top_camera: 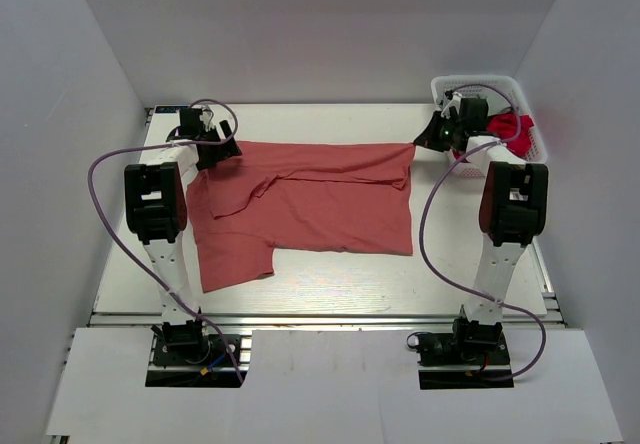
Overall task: Fold and stack the t-shirts
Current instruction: Fold the flattened tshirt in 1/3 of the way
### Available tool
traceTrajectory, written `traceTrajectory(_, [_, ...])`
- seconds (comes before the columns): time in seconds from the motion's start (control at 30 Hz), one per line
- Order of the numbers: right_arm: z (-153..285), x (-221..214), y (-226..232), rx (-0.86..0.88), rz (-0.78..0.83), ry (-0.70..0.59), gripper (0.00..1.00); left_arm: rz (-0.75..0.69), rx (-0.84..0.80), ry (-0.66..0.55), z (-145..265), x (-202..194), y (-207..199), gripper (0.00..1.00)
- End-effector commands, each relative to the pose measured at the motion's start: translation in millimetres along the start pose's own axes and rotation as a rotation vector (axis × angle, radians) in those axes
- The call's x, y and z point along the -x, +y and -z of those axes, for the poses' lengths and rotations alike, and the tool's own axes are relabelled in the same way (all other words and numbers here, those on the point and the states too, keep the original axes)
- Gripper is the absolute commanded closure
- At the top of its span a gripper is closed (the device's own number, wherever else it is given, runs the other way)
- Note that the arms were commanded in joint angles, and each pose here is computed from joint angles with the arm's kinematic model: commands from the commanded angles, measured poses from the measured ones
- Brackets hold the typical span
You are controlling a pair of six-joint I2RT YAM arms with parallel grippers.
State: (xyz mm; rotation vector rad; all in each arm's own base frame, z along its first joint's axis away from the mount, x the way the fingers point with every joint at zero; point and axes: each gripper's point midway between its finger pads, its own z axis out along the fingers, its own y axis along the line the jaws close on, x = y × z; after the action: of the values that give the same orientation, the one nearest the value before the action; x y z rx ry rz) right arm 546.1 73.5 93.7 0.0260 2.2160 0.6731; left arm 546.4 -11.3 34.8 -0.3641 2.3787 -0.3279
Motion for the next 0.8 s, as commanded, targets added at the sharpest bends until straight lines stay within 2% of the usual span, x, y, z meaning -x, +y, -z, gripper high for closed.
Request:
traceTrajectory(0.0, [-6.6,4.9,-15.5,-0.088,-0.004,0.008,1.00,0.000,0.013,0.032,-6.0,-6.1,11.5,0.00])
traceTrajectory(0.03, [-9.6,0.8,-17.1,-0.099,0.004,0.023,1.00,0.000,0.003,0.035,-5.9,-6.6,9.7,0.00])
traceTrajectory(0.07, [-10.6,3.8,-18.5,-0.108,0.004,0.020,0.96,0.000,0.003,0.035,-5.9,-6.6,9.7,0.00])
traceTrajectory(0.1, [-10.1,3.6,-18.2,-0.111,0.009,0.026,0.91,0.001,-0.007,0.038,-5.7,-7.1,7.9,0.00])
traceTrajectory(0.13, [-9.8,7.9,-14.6,-0.109,0.017,0.018,0.80,0.001,-0.007,0.038,-5.7,-7.1,7.9,0.00])
traceTrajectory(0.2, [-7.3,9.8,-10.9,-0.109,0.033,0.022,0.75,-0.001,-0.019,0.030,-4.9,-2.9,4.8,0.00])
traceTrajectory(0.23, [-4.8,16.7,-6.5,-0.120,0.045,0.010,0.62,-0.001,-0.019,0.030,-4.9,-2.9,4.8,0.00])
traceTrajectory(0.3, [-1.6,23.1,-2.7,-0.124,0.073,0.000,0.53,-0.004,-0.031,0.023,-4.0,1.4,1.6,0.00])
traceTrajectory(0.33, [2.3,28.1,-1.1,-0.130,0.081,-0.012,0.45,-0.004,-0.031,0.023,-4.0,1.4,1.6,0.00])
traceTrajectory(0.37, [-3.2,24.5,17.6,-0.104,0.113,0.002,0.44,-0.003,-0.040,0.026,-3.8,0.9,0.1,0.00])
traceTrajectory(0.53, [-4.6,21.1,40.9,-0.077,0.155,0.032,0.42,-0.003,-0.040,0.026,-3.8,0.9,0.1,0.00])
traceTrajectory(0.67, [-3.3,-0.9,77.6,-0.021,0.164,0.083,0.42,-0.003,-0.040,0.026,-3.8,0.9,0.1,0.00])
traceTrajectory(0.77, [-0.3,-30.4,83.5,-0.030,0.142,0.134,0.42,-0.002,-0.037,0.034,-3.4,-1.2,0.6,0.00])
